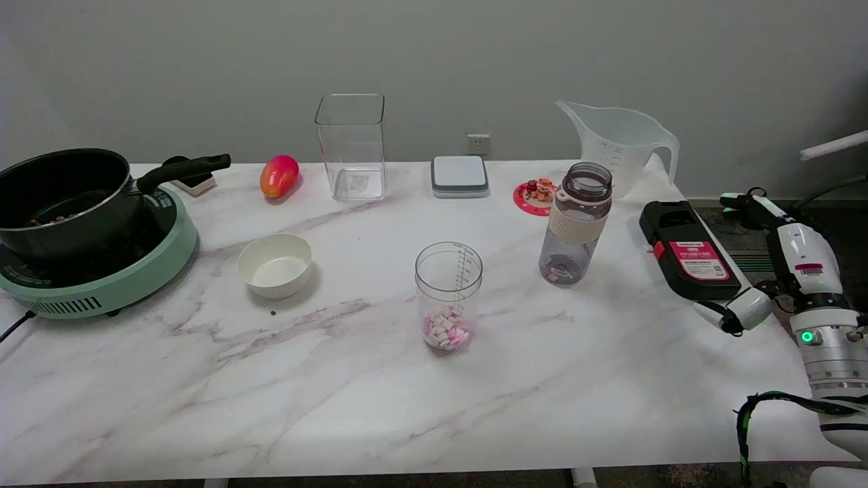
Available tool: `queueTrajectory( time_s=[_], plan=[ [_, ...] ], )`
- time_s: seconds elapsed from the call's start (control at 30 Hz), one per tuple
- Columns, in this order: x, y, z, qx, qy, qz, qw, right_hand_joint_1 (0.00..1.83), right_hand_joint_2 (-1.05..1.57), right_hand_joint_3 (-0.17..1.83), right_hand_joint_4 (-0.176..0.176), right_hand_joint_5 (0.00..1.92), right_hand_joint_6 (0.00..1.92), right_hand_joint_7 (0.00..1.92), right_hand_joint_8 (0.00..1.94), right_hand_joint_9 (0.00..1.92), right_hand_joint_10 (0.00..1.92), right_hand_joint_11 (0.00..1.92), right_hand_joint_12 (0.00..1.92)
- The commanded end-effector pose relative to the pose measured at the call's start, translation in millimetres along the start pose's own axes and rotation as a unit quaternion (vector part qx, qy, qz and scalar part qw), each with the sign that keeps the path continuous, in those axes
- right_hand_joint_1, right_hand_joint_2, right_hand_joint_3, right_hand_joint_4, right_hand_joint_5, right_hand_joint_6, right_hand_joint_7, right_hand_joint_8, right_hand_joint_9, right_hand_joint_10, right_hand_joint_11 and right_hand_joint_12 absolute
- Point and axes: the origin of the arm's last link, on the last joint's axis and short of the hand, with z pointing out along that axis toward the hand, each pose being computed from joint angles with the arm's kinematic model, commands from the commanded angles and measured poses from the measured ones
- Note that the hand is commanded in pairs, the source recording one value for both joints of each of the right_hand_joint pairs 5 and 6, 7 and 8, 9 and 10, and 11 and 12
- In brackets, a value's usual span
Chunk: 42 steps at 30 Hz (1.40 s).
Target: Pick up the transparent cup with pink and white candy.
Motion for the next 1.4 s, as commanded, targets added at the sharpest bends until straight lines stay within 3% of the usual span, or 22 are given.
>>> queueTrajectory(
  time_s=[0.03,0.13,0.47,0.7,0.8,0.9,1.1,1.2,1.3,1.4],
  plan=[
    [-2,8,-3,-0.002,-0.02,-0.025,0.999,1.31,-0.57,1.43,0.0,0.52,0.52,0.67,0.67,0.52,0.52,0.56,0.56],
    [-5,8,-1,0.0,-0.025,-0.025,0.999,1.31,-0.53,1.41,0.0,0.61,0.61,0.71,0.71,0.54,0.54,0.56,0.56],
    [-27,2,8,-0.009,-0.052,0.009,0.999,1.29,-0.44,1.3,0.0,0.51,0.51,0.8,0.8,0.58,0.58,0.56,0.56],
    [-23,-5,-3,0.0,-0.035,0.021,0.999,1.3,-0.42,1.31,0.0,0.51,0.51,0.79,0.79,0.58,0.58,0.56,0.56],
    [-21,-19,-15,0.01,-0.008,0.043,0.999,1.31,-0.42,1.32,0.0,0.49,0.49,0.74,0.74,0.58,0.58,0.56,0.56],
    [-20,-31,-31,-0.016,0.039,0.063,0.997,1.3,-0.36,1.26,0.0,0.49,0.49,0.77,0.77,0.58,0.58,0.55,0.55],
    [-11,-76,-55,-0.054,0.185,0.137,0.972,1.25,-0.2,1.13,0.0,0.6,0.6,1.06,1.06,0.81,0.81,0.68,0.68],
    [-27,-102,-64,-0.067,0.175,0.2,0.962,1.24,-0.21,1.15,0.0,0.61,0.61,1.1,1.1,0.89,0.89,0.73,0.73],
    [-42,-126,-75,-0.059,0.16,0.212,0.962,1.21,-0.14,1.18,0.0,0.76,0.76,1.13,1.13,0.92,0.92,0.75,0.75],
    [-53,-142,-82,-0.054,0.145,0.223,0.962,1.19,-0.1,1.17,0.0,0.78,0.78,1.13,1.13,0.92,0.92,0.75,0.75]
  ],
)
